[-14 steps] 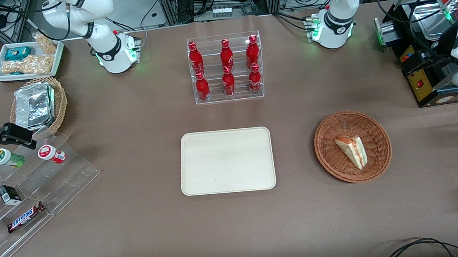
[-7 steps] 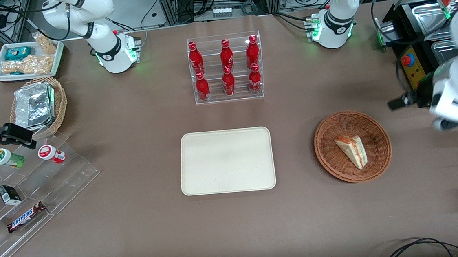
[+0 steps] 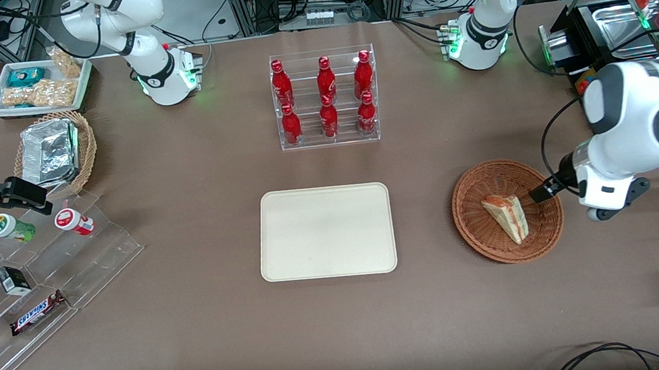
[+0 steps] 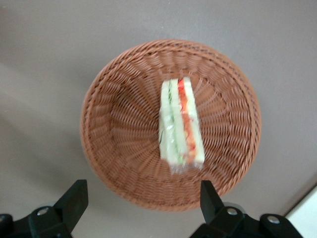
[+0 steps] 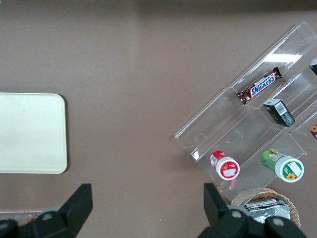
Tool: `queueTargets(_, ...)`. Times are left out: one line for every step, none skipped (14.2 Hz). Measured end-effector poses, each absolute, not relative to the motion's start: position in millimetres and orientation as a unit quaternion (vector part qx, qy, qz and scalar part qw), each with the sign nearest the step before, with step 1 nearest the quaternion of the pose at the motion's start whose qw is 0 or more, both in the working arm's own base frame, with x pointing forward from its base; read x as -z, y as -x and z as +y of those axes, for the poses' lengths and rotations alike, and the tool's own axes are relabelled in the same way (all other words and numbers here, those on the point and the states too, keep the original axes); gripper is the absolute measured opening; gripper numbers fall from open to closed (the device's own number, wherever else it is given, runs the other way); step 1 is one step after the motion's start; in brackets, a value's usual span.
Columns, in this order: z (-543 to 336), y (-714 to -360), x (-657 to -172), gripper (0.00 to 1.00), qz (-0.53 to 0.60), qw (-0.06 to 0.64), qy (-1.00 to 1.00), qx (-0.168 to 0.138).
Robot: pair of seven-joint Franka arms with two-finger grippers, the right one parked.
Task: Place sandwich from basket to tray
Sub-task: 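Move the left gripper down over the sandwich in the wicker basket, then close the left gripper on the sandwich and lift it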
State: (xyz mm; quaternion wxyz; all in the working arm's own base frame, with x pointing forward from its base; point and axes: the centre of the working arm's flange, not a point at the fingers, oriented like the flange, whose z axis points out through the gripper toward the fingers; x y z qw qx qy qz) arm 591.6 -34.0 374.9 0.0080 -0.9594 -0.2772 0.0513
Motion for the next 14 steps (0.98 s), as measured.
queueTargets(-35.0, -588.5, -361.5, 1.0, -0.286, 0.004, 0.957, -0.041)
queueTargets(-36.5, -584.4, -348.2, 1.0, -0.29, 0.0, 0.956, -0.033)
queueTargets(-38.9, -580.5, -336.3, 1.0, -0.29, -0.002, 0.956, -0.03)
queueTargets(-42.3, -577.5, -326.3, 1.0, -0.289, -0.002, 0.957, -0.031)
queueTargets(-46.0, -576.3, -319.2, 1.0, -0.287, -0.003, 0.957, -0.032)
queueTargets(-49.6, -576.7, -314.9, 1.0, -0.285, -0.004, 0.958, -0.031)
queueTargets(-53.0, -576.9, -311.5, 1.0, -0.284, -0.005, 0.958, -0.032)
queueTargets(-56.1, -576.6, -308.6, 1.0, -0.283, -0.005, 0.958, -0.034)
queueTargets(-59.0, -576.2, -305.7, 1.0, -0.283, -0.004, 0.959, -0.037)
queueTargets(-61.6, -575.9, -302.1, 1.0, -0.282, -0.004, 0.959, -0.039)
queueTargets(-63.7, -576.6, -298.0, 1.0, -0.284, -0.005, 0.958, -0.038)
queueTargets(-64.9, -578.5, -293.1, 1.0, -0.288, -0.008, 0.957, -0.034)
queueTargets(-65.5, -580.5, -287.0, 1.0, -0.294, -0.012, 0.955, -0.03)
queueTargets(-66.1, -582.0, -279.2, 1.0, -0.297, -0.015, 0.954, -0.028)
